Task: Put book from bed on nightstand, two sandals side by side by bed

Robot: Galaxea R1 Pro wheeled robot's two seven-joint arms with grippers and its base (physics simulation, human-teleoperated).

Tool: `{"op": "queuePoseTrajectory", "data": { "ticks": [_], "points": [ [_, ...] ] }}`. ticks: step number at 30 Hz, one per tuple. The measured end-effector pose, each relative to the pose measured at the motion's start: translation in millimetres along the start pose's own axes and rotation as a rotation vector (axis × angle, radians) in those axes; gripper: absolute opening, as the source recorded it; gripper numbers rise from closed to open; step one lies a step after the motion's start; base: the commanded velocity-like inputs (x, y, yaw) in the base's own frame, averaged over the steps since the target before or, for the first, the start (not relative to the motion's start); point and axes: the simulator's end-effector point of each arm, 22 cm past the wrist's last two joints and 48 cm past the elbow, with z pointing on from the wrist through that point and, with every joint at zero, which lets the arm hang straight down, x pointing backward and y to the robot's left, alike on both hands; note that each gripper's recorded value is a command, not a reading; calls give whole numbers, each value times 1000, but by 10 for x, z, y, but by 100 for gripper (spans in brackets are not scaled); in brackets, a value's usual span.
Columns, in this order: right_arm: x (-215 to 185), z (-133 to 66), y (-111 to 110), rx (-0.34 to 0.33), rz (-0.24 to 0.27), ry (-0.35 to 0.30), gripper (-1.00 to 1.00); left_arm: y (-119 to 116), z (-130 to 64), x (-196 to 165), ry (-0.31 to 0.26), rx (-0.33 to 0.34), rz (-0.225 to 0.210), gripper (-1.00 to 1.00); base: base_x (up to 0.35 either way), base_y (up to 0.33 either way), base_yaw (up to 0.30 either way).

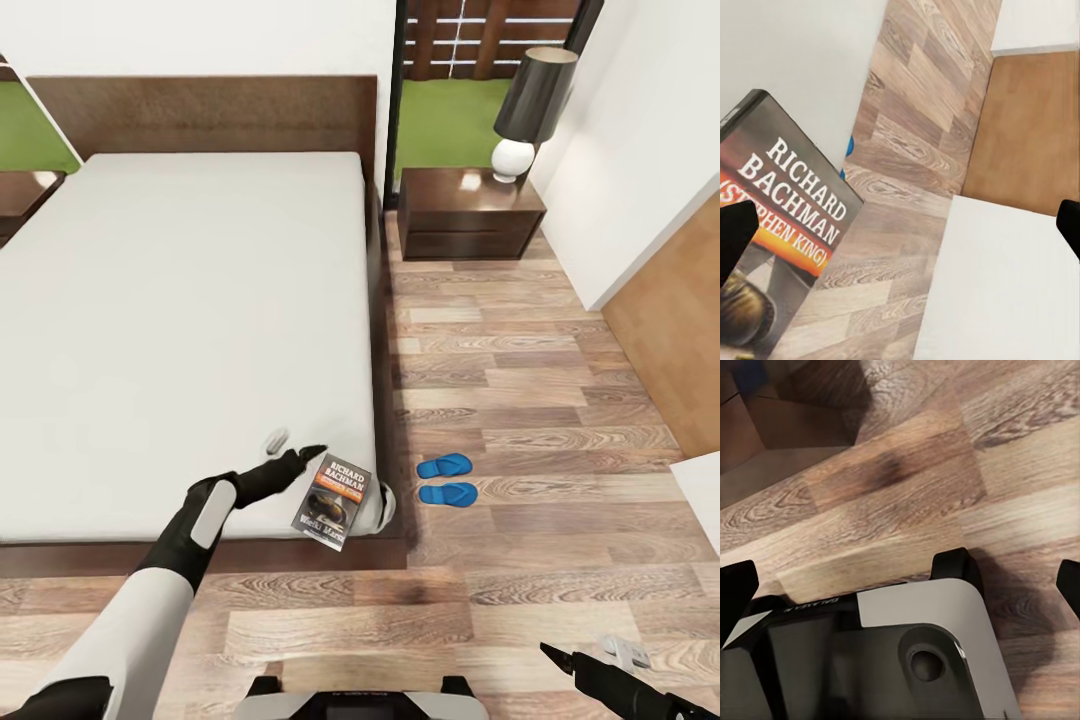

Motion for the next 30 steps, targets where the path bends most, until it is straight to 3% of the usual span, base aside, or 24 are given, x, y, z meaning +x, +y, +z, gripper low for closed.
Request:
{"op": "queuePoseTrajectory", "data": {
  "ticks": [6,17,22,30],
  "points": [
    [5,-71,17,1,0,0,100,-52,-182,7,44,49,-14,100,0,0,0],
    [20,-195,47,2,-1,2,100,299,-393,575,115,-7,-78,100,0,0,0],
    [28,-249,59,2,-1,2,100,386,-472,1065,205,-23,-66,100,0,0,0],
    [46,-330,80,2,-2,4,100,659,-843,1259,252,-44,-47,100,0,0,0]
  ]
}}
